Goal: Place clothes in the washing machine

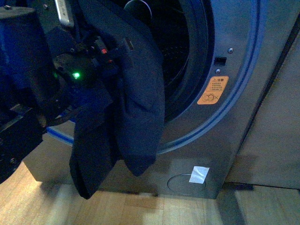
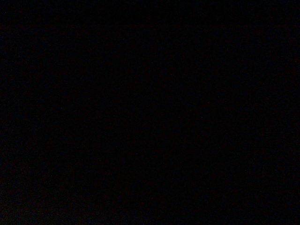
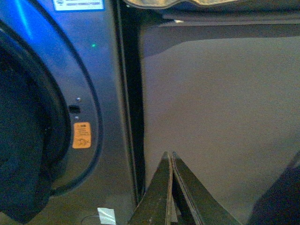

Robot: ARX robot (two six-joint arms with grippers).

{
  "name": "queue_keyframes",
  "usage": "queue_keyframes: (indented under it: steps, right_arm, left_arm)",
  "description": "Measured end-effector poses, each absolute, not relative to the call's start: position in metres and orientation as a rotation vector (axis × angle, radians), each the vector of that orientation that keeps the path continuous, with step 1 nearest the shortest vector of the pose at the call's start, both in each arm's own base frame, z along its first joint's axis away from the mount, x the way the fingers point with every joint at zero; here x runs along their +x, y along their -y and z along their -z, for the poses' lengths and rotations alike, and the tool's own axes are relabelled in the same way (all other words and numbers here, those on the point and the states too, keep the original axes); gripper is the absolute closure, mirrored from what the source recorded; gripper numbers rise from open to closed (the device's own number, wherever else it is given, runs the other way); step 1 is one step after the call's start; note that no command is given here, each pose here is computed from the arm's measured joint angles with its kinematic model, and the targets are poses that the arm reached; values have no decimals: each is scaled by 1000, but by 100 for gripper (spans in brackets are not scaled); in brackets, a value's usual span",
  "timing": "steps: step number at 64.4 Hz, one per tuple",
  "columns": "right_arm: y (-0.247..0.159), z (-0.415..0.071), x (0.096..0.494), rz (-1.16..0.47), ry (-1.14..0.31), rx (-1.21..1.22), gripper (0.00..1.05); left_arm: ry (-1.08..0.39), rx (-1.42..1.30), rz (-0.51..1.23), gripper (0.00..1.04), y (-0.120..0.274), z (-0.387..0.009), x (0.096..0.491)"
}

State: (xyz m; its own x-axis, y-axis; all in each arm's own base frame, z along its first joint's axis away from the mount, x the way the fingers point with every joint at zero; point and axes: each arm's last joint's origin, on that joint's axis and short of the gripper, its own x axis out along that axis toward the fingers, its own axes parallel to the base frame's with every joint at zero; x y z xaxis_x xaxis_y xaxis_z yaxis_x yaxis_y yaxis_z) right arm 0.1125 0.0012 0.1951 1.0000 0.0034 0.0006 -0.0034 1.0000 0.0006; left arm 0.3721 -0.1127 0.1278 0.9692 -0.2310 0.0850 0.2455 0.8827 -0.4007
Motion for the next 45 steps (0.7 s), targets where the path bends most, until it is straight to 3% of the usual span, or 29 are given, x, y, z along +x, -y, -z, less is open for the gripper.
queue_keyframes:
  steps: [45]
  right_arm:
    - [0, -174, 97, 0, 7, 1, 102]
  left_arm:
    - [-23, -224, 107, 95, 123, -126, 487]
